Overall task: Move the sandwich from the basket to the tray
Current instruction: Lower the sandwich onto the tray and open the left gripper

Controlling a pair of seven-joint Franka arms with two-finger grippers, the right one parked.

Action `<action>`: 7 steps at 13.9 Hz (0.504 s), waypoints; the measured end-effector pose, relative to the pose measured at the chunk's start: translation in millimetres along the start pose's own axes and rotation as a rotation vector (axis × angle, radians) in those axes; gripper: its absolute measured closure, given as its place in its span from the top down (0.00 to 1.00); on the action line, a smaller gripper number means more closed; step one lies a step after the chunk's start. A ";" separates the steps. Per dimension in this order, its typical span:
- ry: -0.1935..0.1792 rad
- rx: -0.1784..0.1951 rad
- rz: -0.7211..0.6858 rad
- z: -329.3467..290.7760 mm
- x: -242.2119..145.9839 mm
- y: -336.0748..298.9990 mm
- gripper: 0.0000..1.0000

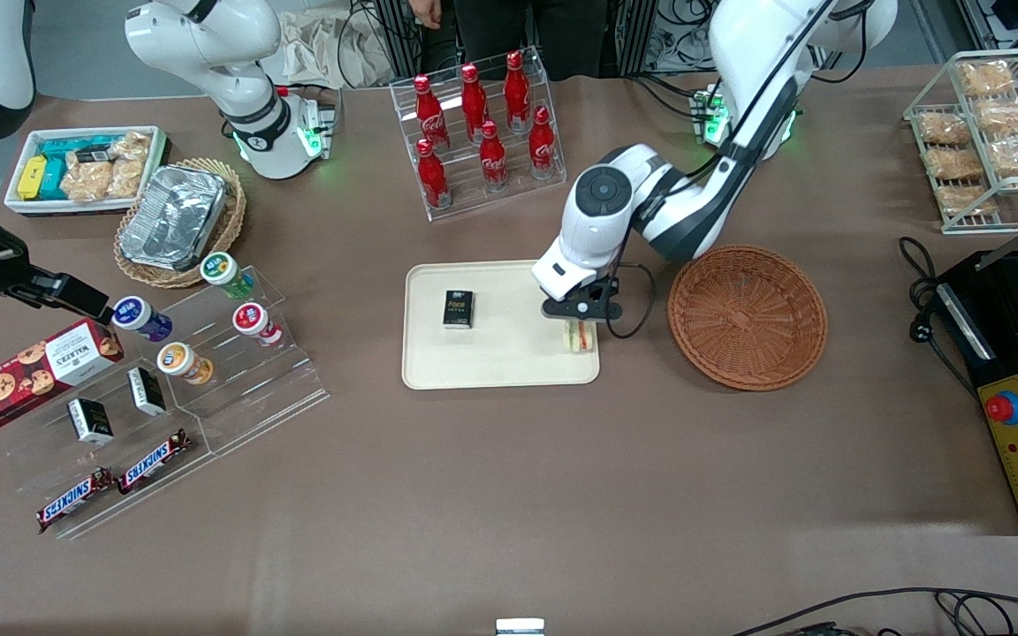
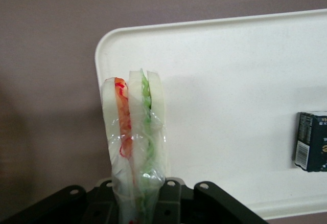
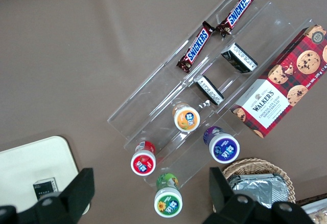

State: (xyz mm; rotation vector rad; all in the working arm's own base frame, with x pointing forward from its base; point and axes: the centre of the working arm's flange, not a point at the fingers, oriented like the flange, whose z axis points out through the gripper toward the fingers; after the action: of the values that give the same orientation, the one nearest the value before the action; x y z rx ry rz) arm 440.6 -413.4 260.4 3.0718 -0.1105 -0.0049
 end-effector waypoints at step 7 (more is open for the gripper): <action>0.011 -0.030 0.016 43.2 -6.9 -4.0 0.20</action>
State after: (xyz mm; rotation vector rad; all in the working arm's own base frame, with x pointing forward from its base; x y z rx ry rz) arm 433.8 -411.9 217.0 3.0404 -0.1334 0.0108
